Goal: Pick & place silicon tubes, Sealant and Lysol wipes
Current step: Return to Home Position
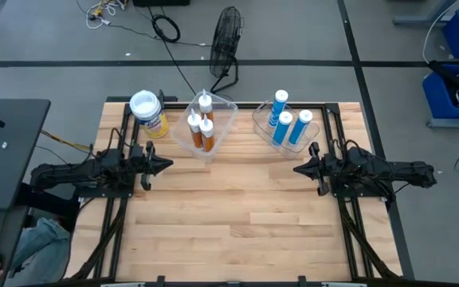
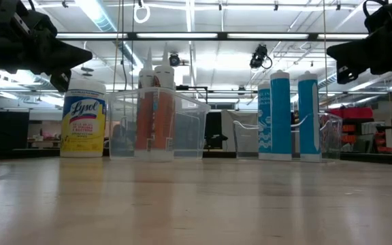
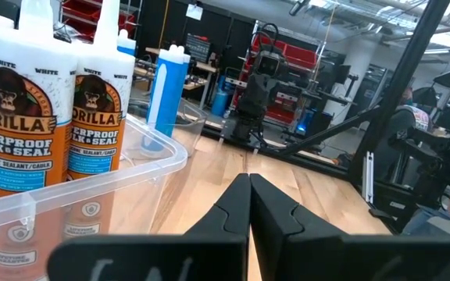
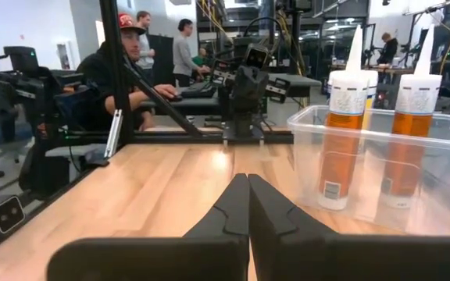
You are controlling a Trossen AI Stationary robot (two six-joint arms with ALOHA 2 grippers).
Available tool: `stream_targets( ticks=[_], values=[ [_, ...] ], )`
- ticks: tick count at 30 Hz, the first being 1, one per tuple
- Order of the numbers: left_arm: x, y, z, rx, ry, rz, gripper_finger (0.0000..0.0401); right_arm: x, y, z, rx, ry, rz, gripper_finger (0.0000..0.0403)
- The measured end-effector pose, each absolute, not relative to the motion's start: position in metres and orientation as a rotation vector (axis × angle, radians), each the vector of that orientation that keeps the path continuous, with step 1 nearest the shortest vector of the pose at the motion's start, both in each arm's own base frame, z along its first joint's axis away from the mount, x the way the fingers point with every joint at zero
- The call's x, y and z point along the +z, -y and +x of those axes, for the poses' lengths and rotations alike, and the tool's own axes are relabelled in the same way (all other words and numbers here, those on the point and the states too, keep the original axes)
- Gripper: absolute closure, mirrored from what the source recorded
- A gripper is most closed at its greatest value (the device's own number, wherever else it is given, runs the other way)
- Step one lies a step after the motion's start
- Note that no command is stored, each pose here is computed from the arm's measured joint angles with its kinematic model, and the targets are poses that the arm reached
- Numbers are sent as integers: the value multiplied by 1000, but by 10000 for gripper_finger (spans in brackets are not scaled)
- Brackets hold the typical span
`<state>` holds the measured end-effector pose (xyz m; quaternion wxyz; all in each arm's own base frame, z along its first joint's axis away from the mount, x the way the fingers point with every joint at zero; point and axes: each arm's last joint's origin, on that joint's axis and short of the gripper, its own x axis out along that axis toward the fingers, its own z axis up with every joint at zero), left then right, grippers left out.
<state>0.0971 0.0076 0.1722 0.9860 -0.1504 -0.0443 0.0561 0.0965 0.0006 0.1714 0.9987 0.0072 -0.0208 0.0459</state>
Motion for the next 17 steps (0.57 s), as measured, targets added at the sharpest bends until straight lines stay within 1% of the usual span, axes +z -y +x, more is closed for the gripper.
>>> stream_targets(
  ticks=[11,17],
  values=[
    [172,-8,97,113,89,-302,394,170,1,97,53,29,20,402],
    [172,-8,97,113,89,-302,394,170,1,97,53,29,21,382]
  ],
)
